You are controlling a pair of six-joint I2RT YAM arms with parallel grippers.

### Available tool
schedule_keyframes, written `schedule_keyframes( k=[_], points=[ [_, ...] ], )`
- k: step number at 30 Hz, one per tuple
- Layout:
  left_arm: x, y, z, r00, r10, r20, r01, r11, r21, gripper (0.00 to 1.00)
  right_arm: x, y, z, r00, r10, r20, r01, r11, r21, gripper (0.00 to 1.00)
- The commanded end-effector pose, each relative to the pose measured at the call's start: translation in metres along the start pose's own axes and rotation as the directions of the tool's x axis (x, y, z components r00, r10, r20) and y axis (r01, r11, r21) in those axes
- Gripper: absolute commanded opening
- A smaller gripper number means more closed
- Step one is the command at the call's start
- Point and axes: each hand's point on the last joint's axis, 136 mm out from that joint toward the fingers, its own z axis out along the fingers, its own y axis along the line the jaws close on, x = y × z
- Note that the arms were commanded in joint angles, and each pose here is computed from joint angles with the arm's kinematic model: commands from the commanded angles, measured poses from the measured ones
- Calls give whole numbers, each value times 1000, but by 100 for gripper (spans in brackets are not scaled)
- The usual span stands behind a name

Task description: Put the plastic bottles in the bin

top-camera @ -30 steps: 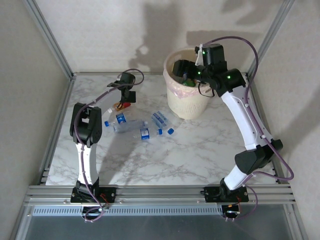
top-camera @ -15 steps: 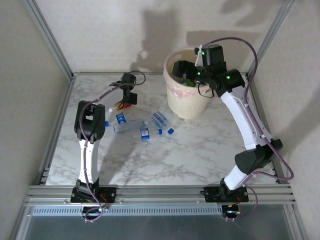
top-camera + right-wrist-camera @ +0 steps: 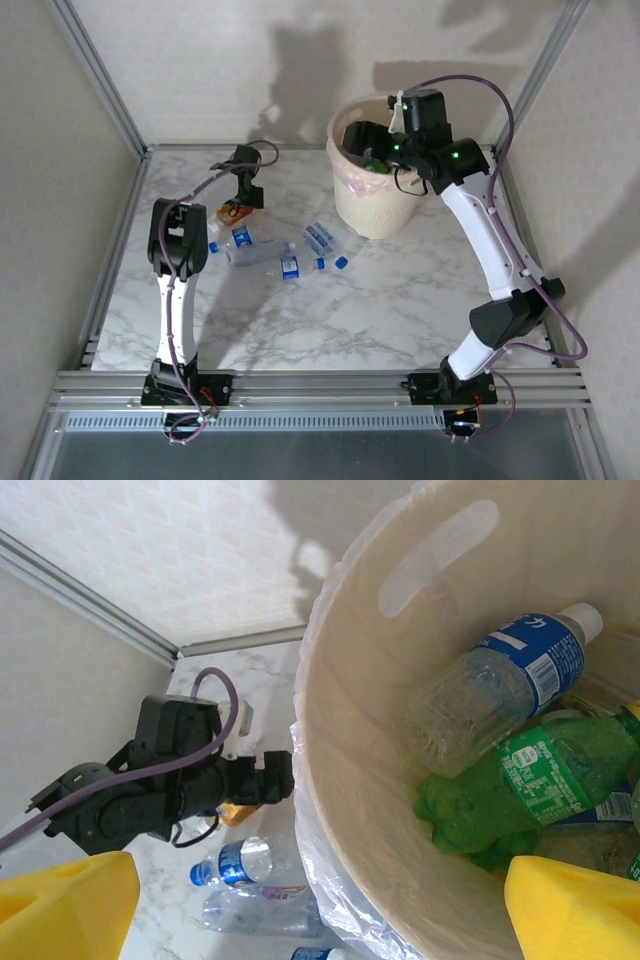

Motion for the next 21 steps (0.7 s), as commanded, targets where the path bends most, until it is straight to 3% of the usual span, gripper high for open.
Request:
schedule_keyframes(
  k=[1, 7, 21],
  points=[
    [13, 5, 7, 998, -12, -62, 11, 1000, -7, 95, -8, 11, -5, 1000, -5, 27, 6, 1000, -26, 95],
    [13, -3, -10, 997, -27, -68, 33, 994, 101, 100, -7, 14, -7, 999, -16, 32, 16, 999, -27, 97],
    [32, 17, -22, 995, -18, -100, 25, 997, 69, 99, -5, 22, -8, 999, -20, 33, 22, 999, -42, 98]
  ],
)
